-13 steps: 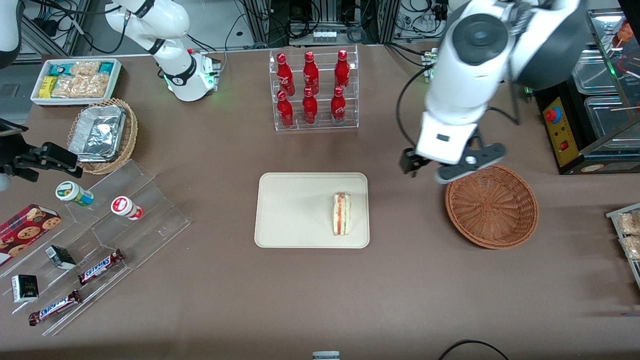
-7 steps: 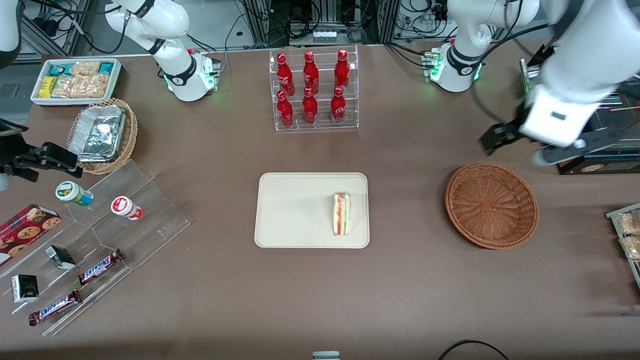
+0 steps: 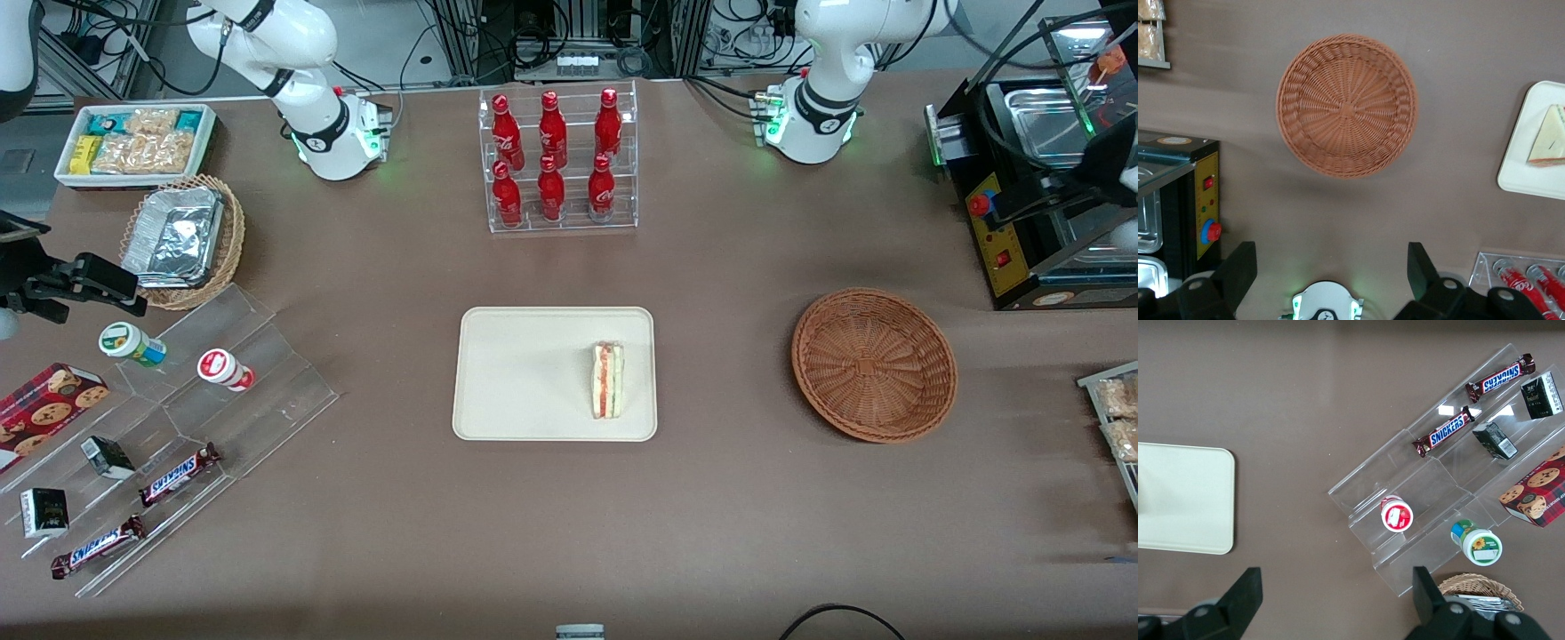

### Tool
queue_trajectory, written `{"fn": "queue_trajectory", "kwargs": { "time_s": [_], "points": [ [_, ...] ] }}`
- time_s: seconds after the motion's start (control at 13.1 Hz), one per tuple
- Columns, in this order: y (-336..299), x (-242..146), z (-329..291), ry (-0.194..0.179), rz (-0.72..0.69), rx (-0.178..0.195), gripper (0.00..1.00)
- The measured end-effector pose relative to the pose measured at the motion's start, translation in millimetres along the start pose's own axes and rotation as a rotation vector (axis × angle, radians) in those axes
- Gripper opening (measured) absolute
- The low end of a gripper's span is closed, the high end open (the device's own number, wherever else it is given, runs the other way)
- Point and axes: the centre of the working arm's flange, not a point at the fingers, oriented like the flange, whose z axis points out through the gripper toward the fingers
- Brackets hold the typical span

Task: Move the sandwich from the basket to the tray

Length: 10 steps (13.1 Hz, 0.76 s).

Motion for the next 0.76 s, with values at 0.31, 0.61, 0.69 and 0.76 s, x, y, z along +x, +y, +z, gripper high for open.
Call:
{"fn": "queue_trajectory", "kwargs": {
  "time_s": [0.31,0.61,0.69,0.76],
  "points": [
    [-3.4,-23.7,8.1,-0.019,0.043,-0.008,1.00],
    [10.6,-22.4,7.0,-0.004,0.071,-0.004,1.00],
    [10.2,-20.2,2.0,0.008,0.081,-0.004,1.00],
    [9.9,-17.3,-3.7,0.021,0.103,-0.005,1.00]
  ]
}}
